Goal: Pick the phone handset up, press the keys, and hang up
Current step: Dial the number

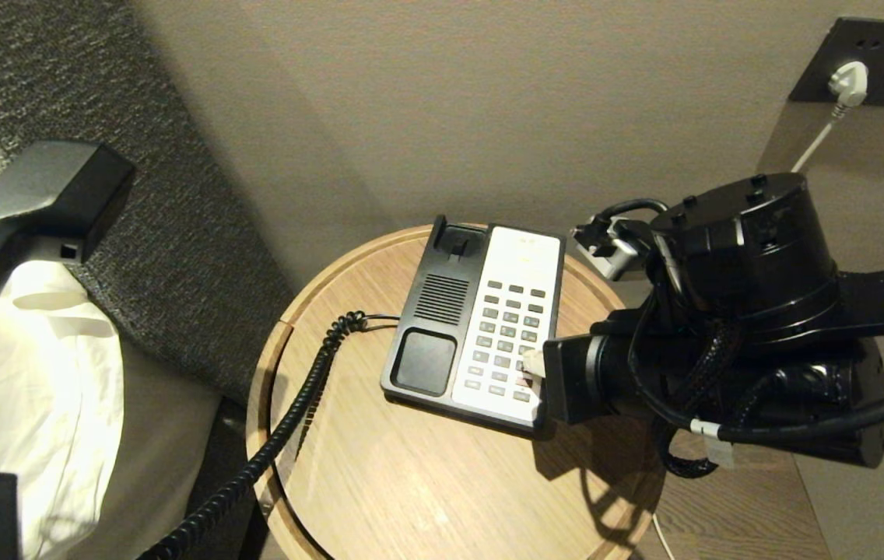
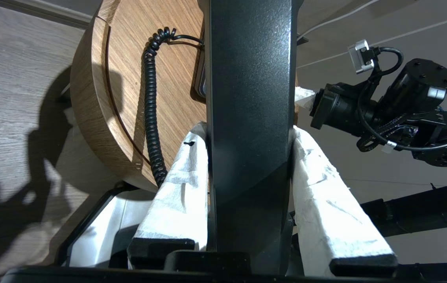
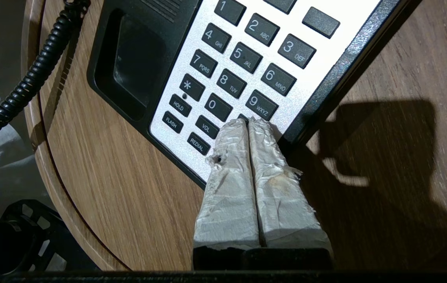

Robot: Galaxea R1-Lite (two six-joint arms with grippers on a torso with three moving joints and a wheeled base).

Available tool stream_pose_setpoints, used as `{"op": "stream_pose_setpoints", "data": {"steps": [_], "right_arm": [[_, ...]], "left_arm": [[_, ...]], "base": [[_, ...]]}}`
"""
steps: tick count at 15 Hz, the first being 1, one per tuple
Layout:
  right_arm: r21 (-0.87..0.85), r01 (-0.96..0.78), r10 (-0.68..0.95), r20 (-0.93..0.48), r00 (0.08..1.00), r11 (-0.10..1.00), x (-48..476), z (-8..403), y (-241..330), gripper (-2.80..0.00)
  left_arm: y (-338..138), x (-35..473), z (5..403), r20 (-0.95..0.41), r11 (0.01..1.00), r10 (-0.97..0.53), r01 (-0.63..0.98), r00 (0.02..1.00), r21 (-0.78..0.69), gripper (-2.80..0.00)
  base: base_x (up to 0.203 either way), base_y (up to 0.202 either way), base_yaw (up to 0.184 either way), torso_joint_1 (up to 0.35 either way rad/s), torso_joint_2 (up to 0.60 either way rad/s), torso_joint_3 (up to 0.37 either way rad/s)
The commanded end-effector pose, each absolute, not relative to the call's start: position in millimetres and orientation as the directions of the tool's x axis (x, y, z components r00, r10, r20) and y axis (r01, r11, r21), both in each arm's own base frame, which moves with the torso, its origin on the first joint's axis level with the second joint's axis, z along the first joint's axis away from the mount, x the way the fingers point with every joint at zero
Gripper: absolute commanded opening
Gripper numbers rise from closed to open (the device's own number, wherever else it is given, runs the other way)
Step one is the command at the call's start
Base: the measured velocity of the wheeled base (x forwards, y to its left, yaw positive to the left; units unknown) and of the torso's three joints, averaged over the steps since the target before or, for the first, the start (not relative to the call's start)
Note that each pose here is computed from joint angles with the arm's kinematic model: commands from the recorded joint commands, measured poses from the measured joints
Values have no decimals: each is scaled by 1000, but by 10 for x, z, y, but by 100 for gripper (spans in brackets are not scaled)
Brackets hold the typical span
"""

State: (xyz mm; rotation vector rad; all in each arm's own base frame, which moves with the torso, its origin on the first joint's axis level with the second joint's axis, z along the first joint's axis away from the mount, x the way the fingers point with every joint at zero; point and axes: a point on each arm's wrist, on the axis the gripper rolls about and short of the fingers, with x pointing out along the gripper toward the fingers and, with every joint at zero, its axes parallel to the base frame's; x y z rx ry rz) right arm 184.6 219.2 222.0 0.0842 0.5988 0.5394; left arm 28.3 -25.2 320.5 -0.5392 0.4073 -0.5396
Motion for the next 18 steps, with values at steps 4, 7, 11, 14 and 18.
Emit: {"op": "stream_pose_setpoints", "data": {"steps": [4, 7, 11, 14, 18], "right_arm": [[224, -456, 501, -523, 690, 861, 1855, 2189, 2203, -280], [221, -454, 497, -529, 688, 863, 1866, 2168, 2212, -280], [216, -452, 492, -537, 686, 866, 1881, 2136, 2228, -280], [210, -452, 488, -543, 683, 867, 1887, 2106, 2235, -280], [210, -453, 490, -541, 684, 866, 1886, 2110, 2234, -280]], "left_arm": [[-252, 284, 3204, -224, 727, -576, 367, 786, -580, -280], [-252, 284, 3213, -222, 726, -576, 368, 786, -581, -280], [-248, 281, 3215, -220, 726, -576, 368, 788, -581, -280], [-242, 276, 3212, -219, 725, -576, 369, 788, -581, -280], [-237, 271, 3206, -219, 724, -577, 370, 787, -582, -280]], "base": [[0, 0, 0, 0, 0, 0], [0, 0, 0, 0, 0, 0], [0, 0, 0, 0, 0, 0], [0, 0, 0, 0, 0, 0], [0, 0, 0, 0, 0, 0]]}}
